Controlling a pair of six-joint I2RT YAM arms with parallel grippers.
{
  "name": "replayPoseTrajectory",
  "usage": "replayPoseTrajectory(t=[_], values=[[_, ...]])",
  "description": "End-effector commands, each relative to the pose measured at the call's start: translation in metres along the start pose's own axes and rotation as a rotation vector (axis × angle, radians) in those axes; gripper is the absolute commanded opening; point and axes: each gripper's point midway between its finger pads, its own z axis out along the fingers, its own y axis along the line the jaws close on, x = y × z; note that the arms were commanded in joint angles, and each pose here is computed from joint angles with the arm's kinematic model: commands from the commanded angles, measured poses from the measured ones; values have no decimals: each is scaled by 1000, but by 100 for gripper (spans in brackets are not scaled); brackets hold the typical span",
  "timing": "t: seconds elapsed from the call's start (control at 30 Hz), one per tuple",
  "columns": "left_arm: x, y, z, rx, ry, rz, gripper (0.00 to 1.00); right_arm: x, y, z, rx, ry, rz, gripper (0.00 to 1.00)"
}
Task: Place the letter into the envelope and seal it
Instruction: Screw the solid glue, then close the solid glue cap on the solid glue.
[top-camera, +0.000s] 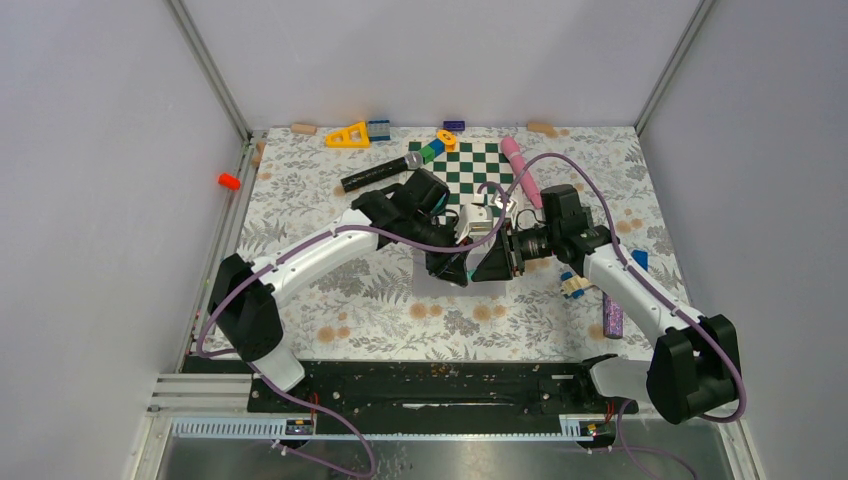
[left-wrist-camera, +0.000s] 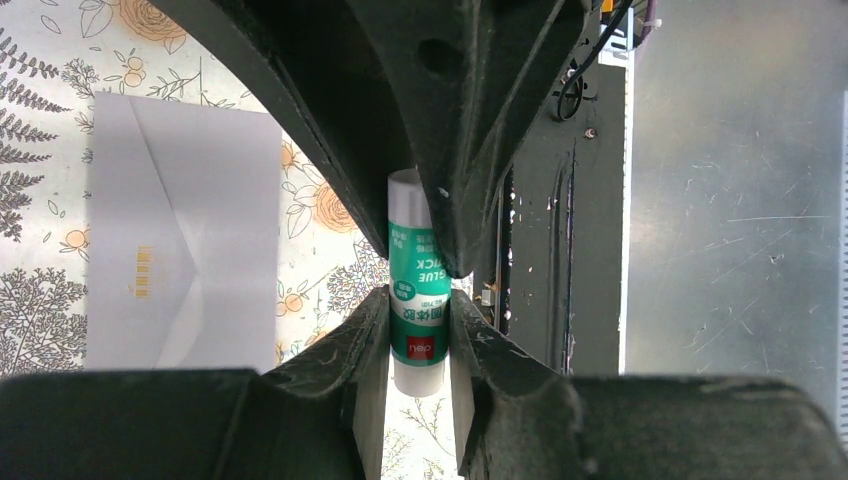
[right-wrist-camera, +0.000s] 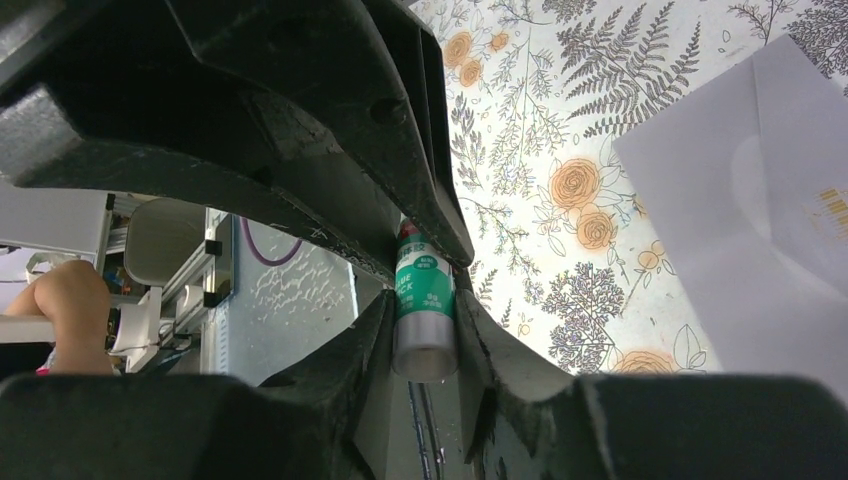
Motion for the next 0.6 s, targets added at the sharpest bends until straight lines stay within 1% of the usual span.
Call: replayPoseTrajectory(t=[0.0, 0.07, 0.1, 0.13, 0.2, 0.27, 0.3, 0.33, 0.47, 0.57], values=[[-13, 1, -5, -17, -48, 48, 7, -6, 10, 2, -50, -9, -49, 16], [-13, 3, -7, -31, -48, 55, 26, -8, 11, 2, -55, -10, -52, 13], [-14, 5, -9, -44, -51, 58, 40, -9, 12, 2, -58, -11, -55, 13], [-16, 7, -14, -58, -59, 59, 53, -10, 13, 1, -60, -12, -59, 12], [-19, 18, -28, -100, -82, 55, 74, -12, 14, 0, -53, -17, -35, 12], [-23, 34, -49, -160, -116, 39, 89, -15, 15, -3, -44, -28, -42, 12], [-25, 41, -61, -191, -137, 32, 95, -16, 15, -4, -35, -33, -42, 12], [-26, 49, -76, -231, -159, 26, 98, -18, 15, -6, -30, -40, -43, 12], [-19, 82, -137, -422, -206, -12, 99, -27, 11, -13, 4, -70, -34, 10], [4, 102, -174, -604, -158, -63, 99, -37, 8, -18, 43, -95, -25, 7]])
